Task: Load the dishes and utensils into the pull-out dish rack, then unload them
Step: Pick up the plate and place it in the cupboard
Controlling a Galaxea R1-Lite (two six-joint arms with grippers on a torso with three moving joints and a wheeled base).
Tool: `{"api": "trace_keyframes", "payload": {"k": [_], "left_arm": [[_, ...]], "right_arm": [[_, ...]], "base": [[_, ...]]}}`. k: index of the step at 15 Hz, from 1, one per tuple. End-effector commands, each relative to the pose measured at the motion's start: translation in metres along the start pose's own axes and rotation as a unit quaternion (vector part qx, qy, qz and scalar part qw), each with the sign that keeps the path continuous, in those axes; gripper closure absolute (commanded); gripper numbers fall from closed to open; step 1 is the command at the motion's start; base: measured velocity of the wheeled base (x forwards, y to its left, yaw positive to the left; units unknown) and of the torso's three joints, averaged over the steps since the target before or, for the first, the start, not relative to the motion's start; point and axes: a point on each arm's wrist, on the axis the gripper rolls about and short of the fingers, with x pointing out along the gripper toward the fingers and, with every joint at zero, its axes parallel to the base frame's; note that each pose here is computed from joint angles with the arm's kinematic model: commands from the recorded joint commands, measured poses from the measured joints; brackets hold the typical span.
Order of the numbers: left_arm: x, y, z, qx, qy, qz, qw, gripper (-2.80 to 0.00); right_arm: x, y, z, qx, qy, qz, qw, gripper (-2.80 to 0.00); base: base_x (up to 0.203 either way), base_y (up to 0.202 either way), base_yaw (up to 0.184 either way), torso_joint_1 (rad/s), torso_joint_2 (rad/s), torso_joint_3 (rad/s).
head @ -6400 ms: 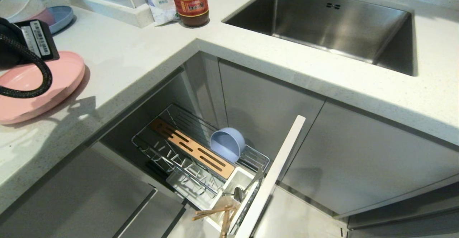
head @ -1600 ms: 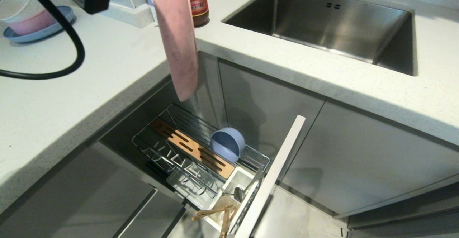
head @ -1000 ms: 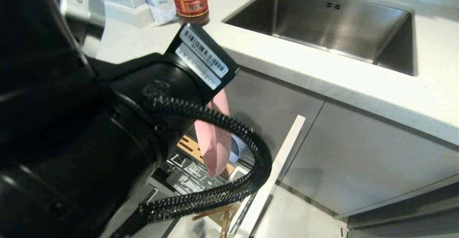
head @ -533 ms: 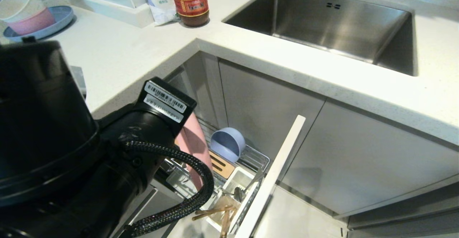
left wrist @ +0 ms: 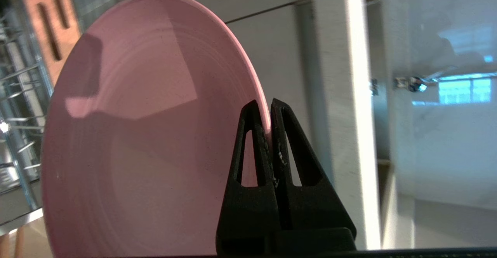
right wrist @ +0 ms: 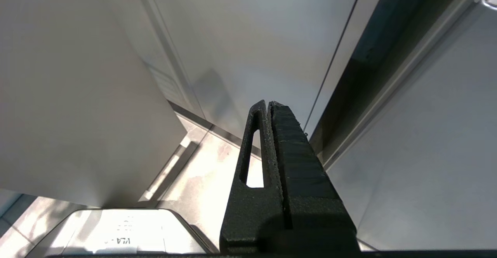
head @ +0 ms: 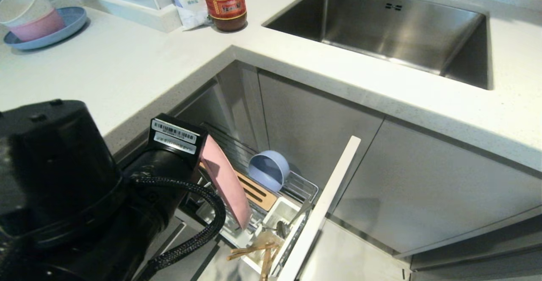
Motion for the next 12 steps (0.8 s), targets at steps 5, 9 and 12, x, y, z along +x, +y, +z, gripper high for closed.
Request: {"api": "trace_keyframes", "payload": {"k": [5,9,12], "left_arm": [[0.013,0.032,-0.021,-0.025,0.003,0.016,0.9996,0.0],[0.029,0.044,-0.03,-0.019,-0.014,0.029,0.9993,0.0],[0.037,0.05,-0.03,-0.026,-0.025,0.028,0.9989,0.0]], "right_arm": [[0.0,0.0,0.0,0.0,-0.001,0.001,1.0,0.0],[0.0,0.0,0.0,0.0,-0.001,0.001,1.0,0.0],[0.0,0.0,0.0,0.0,-0.001,0.001,1.0,0.0]], "base": [[0.0,0.0,0.0,0.0,0.0,0.0],[0.0,0.0,0.0,0.0,0.0,0.0],[0.0,0.0,0.0,0.0,0.0,0.0]]}}
